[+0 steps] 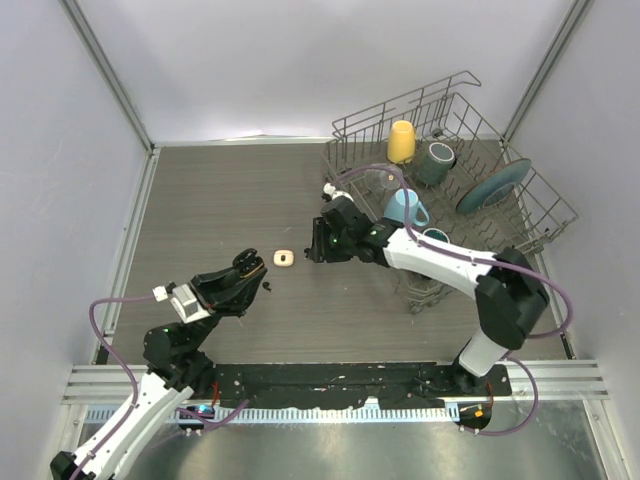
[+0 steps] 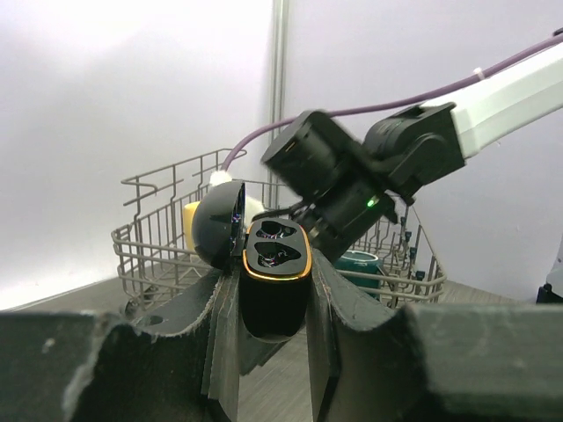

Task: Insert the wireless bluetooth earbuds into the charging case
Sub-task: Pick up the earbud from the center of the board, then place the earbud in the charging case.

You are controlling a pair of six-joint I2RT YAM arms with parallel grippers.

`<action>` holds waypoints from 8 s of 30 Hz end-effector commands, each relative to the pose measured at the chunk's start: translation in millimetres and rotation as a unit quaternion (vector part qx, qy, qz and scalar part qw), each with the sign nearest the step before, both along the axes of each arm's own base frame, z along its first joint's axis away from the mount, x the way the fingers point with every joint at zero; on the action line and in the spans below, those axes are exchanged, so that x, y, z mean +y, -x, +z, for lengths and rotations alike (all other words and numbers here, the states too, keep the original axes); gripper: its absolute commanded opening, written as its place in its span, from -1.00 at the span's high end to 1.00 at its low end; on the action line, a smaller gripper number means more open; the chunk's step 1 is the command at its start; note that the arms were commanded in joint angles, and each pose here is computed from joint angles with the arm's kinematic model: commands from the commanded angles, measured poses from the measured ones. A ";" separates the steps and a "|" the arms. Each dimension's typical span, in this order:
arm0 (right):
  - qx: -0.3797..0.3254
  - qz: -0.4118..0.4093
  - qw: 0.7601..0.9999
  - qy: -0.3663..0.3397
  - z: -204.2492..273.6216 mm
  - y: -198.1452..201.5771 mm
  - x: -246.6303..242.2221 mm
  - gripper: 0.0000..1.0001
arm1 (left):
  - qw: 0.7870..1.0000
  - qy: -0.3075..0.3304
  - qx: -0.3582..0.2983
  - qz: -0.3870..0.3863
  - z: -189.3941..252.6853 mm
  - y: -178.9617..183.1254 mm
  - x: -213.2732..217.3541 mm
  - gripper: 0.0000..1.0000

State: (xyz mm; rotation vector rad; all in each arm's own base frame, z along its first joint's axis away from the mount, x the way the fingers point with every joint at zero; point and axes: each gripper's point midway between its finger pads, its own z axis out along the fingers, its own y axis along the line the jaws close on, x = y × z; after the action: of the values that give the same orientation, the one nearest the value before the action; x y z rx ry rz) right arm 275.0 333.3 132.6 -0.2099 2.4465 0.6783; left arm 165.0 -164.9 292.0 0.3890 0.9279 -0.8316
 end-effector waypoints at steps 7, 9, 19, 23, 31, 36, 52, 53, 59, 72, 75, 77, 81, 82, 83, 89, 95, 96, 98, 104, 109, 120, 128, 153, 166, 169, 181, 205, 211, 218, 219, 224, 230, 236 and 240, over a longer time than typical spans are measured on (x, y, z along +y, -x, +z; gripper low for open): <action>-0.024 -0.041 0.995 0.084 -31.7 -47.3 8.8 0.14 | 1.000 -0.014 0.018 0.013 -43.9 -9.5 -1.4 1.00; -0.027 -0.042 0.995 0.082 -30.2 -53.9 14.8 0.14 | 1.000 -0.013 0.014 0.013 -41.8 -8.9 -1.1 1.00; -0.018 -0.080 0.989 0.121 -58.0 -77.9 21.9 0.14 | 1.000 0.005 -0.013 0.013 -24.9 -2.2 3.2 1.00; -0.019 -0.097 0.986 0.131 -62.4 -81.8 20.1 0.14 | 1.000 0.007 -0.017 0.014 -22.6 -1.3 4.3 1.00; -0.022 -0.112 0.985 0.132 -67.8 -87.4 27.0 0.14 | 1.000 0.005 -0.014 0.017 -24.6 -2.7 4.4 1.00; -0.013 -0.117 0.984 0.132 -72.6 -89.1 34.8 0.13 | 1.000 0.006 -0.015 0.017 -23.9 -2.2 4.7 1.00; -0.018 -0.131 0.978 0.161 -86.4 -92.1 33.8 0.13 | 1.000 0.005 -0.012 0.019 -25.1 -2.5 5.2 1.00; -0.018 -0.131 0.978 0.161 -86.1 -92.1 33.9 0.14 | 1.000 0.004 -0.012 0.019 -25.8 -2.7 5.2 1.00; -0.011 -0.125 0.979 0.161 -92.6 -91.0 37.0 0.14 | 1.000 0.004 -0.011 0.019 -25.7 -3.0 5.2 1.00; -0.005 -0.119 0.978 0.170 -102.2 -87.8 38.8 0.21 | 1.000 0.002 -0.006 0.021 -28.1 -4.3 5.3 1.00; -0.003 -0.117 0.978 0.175 -104.7 -86.1 38.0 0.27 | 1.000 0.002 -0.005 0.022 -28.4 -4.7 5.4 1.00; -0.002 -0.114 0.977 0.179 -106.3 -84.2 38.0 0.31 | 1.000 0.002 -0.005 0.022 -28.0 -4.6 5.5 1.00; 0.000 -0.102 0.978 0.184 -107.8 -81.2 38.5 0.45 | 1.000 0.001 -0.005 0.023 -28.0 -5.0 5.7 1.00; 0.000 -0.098 0.978 0.186 -107.6 -80.3 37.9 0.49 | 1.000 0.000 -0.004 0.023 -28.7 -4.9 5.4 1.00; 0.000 -0.094 0.978 0.188 -107.8 -78.8 38.6 0.54 | 1.000 0.000 -0.004 0.023 -28.8 -4.8 5.4 1.00; 0.006 -0.043 0.978 0.205 -113.9 -64.7 40.9 0.68 | 1.000 0.002 -0.005 0.023 -27.7 -4.4 5.8 1.00; 0.005 0.024 0.971 0.238 -118.8 -40.2 41.3 0.74 | 1.000 0.003 -0.004 0.022 -27.0 -4.1 6.0 1.00; 0.007 0.033 0.968 0.247 -122.8 -33.5 37.7 0.74 | 1.000 0.002 -0.004 0.023 -27.4 -4.3 6.0 1.00; 0.005 0.045 0.966 0.253 -120.8 -28.1 33.3 0.74 | 1.000 0.001 -0.001 0.022 -28.4 -4.7 5.6 1.00; 0.010 0.067 0.956 0.287 -128.3 -12.8 8.8 0.73 | 1.000 0.011 -0.014 0.021 -19.9 0.7 9.1 1.00; 0.012 0.098 0.950 0.295 -127.9 -0.2 -4.7 0.72 | 1.000 0.008 -0.012 0.020 -19.4 1.0 8.4 1.00; 0.016 0.087 0.958 0.273 -122.1 0.1 2.8 0.34 | 1.000 0.007 -0.015 0.017 -18.5 2.2 7.8 1.00; 0.017 0.046 0.960 0.276 -118.6 -3.6 -2.0 0.15 | 1.000 0.007 -0.015 0.019 -18.1 1.8 8.3 1.00; 0.033 -0.061 0.965 0.253 -116.8 -4.4 -7.1 0.39 | 1.000 0.006 -0.008 0.022 -21.0 -0.4 8.5 1.00; 0.010 -0.051 0.969 0.241 -103.7 -8.0 -6.3 0.81 | 1.000 0.008 -0.007 0.023 -20.9 -0.8 9.0 1.00; -0.015 -0.047 0.974 0.220 -91.8 -11.8 -4.3 0.99 | 1.000 0.009 -0.007 0.026 -20.1 -1.2 9.8 1.00; -0.239 -0.099 0.964 0.052 46.2 -15.3 -14.4 0.98 | 0.998 0.042 0.017 0.050 -18.4 -10.1 20.1 1.00; -0.480 0.040 0.855 -0.194 250.0 62.9 31.0 0.98 | 0.999 -0.026 0.021 -0.007 -36.9 -4.3 -6.7 1.00; -0.489 0.075 0.844 -0.206 256.7 78.9 44.5 0.98 | 0.998 -0.045 0.032 -0.008 -39.8 -7.2 -10.4 1.00; -0.492 0.118 0.837 -0.209 256.9 96.8 61.8 0.98 | 0.997 -0.055 0.046 -0.012 -43.4 -11.0 -14.6 1.00; -0.493 0.125 0.835 -0.211 257.0 100.8 65.0 0.98 | 0.997 -0.054 0.046 -0.013 -43.7 -11.1 -15.0 1.00; -0.496 0.145 0.834 -0.191 244.5 106.5 78.8 0.98 | 0.998 -0.052 0.044 -0.017 -42.4 -10.1 -15.5 1.00; -0.494 0.154 0.836 -0.181 234.9 106.3 87.5 0.99 | 0.998 -0.048 0.035 -0.019 -39.3 -6.7 -14.5 1.00; -0.498 0.156 0.835 -0.171 231.4 104.5 91.5 0.99 | 0.998 -0.044 0.028 -0.020 -36.5 -4.0 -13.4 1.00; -0.501 0.157 0.834 -0.167 229.6 103.3 93.3 0.99 | 0.999 -0.043 0.026 -0.022 -35.6 -3.0 -13.4 1.00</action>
State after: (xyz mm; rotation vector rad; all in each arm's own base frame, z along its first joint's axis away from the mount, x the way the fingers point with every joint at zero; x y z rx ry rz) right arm 171.7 424.3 327.4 -0.6974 1.3498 0.8093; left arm 168.9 -177.2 269.2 0.4512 1.0172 -0.8503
